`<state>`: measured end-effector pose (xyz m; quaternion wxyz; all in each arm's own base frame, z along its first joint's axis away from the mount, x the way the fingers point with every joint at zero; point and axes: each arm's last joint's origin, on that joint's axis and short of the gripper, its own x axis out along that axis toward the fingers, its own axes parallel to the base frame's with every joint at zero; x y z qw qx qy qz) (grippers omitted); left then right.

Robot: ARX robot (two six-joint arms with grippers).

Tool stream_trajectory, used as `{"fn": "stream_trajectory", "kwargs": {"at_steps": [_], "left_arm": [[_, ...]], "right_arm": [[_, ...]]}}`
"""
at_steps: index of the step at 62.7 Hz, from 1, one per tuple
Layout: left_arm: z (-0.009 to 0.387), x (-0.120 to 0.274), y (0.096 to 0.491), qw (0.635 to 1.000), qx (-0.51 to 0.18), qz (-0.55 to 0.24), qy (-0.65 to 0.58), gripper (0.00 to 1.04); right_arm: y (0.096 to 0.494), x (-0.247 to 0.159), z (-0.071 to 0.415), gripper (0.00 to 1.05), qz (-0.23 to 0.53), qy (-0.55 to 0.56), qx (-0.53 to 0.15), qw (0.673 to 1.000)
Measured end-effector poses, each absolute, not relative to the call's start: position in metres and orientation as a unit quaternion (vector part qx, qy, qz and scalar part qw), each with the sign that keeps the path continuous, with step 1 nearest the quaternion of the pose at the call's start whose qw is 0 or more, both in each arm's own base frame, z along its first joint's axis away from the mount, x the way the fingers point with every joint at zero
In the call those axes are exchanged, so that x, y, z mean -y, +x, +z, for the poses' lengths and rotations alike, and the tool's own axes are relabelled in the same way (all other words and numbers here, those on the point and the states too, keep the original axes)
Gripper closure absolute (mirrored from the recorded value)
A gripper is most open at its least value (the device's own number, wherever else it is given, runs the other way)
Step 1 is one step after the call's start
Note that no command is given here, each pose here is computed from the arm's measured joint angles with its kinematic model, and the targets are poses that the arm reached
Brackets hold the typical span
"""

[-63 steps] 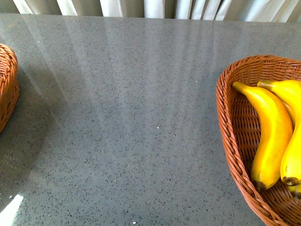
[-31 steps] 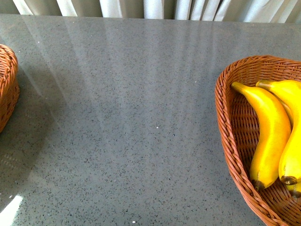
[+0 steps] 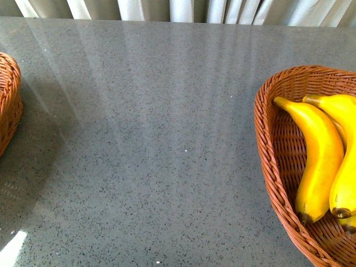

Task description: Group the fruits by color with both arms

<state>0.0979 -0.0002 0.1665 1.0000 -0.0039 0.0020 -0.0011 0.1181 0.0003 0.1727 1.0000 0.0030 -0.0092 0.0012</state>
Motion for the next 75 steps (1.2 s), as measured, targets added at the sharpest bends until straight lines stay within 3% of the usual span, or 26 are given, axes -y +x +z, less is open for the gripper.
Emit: {"fn": "stream_trajectory", "kwargs": {"at_steps": [71, 75], "left_arm": [[0.166, 0.0, 0.098, 1.0, -0.002, -0.001, -0.004, 0.09], [0.166, 0.0, 0.098, 1.0, -0.002, -0.001, -0.004, 0.09]], "right_arm": [[0.097, 0.0, 0.169, 1.03, 0.001, 0.003, 0.007, 1.0], [0.097, 0.0, 0.169, 0.94, 0.001, 0.002, 0.006, 1.0]]}}
